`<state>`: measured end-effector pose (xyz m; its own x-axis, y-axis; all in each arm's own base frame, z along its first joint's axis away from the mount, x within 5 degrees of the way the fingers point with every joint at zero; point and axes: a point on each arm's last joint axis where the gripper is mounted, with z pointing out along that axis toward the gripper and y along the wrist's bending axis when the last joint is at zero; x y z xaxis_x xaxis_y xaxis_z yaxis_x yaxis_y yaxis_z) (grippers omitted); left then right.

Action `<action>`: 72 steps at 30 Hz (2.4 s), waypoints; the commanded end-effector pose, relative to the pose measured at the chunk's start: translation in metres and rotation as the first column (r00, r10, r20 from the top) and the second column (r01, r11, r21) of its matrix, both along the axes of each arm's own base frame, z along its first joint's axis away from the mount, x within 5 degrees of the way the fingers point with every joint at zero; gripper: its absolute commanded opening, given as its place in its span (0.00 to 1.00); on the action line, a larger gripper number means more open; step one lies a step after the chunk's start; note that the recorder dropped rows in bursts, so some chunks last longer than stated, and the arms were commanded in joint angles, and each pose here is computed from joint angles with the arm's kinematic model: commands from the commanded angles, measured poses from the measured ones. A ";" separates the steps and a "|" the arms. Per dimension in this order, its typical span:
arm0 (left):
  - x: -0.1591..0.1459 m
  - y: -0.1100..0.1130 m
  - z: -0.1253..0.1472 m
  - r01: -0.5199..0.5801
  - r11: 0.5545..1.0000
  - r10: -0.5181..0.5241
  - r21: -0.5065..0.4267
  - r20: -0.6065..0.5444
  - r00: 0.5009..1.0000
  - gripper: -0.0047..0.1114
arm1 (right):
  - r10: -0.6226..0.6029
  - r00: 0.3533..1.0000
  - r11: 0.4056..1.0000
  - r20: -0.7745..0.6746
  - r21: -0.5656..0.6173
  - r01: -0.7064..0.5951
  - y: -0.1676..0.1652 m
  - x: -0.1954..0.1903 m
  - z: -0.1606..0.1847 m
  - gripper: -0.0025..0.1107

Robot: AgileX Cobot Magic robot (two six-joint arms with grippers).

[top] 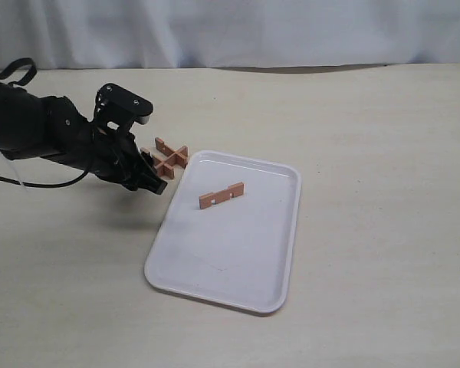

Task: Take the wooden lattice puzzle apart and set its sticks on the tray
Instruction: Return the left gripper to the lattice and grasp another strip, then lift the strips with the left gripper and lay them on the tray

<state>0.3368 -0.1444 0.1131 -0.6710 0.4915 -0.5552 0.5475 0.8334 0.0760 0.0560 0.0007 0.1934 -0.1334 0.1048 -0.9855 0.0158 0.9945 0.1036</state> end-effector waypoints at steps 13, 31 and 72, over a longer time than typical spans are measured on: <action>0.005 -0.005 -0.009 0.006 1.000 -0.006 -0.007 -0.058 0.998 0.30 | 0.003 1.000 1.000 0.011 0.003 -0.003 0.000 0.000 0.001 0.06; 0.004 -0.015 -0.007 0.054 0.999 -0.054 0.010 0.001 0.999 0.30 | 0.003 1.000 1.000 0.011 0.003 -0.003 0.000 0.000 0.001 0.06; 0.005 -0.027 -0.005 0.064 0.998 -0.065 0.014 0.087 0.994 0.04 | 0.003 1.000 1.000 0.011 0.003 -0.003 0.000 0.000 0.001 0.06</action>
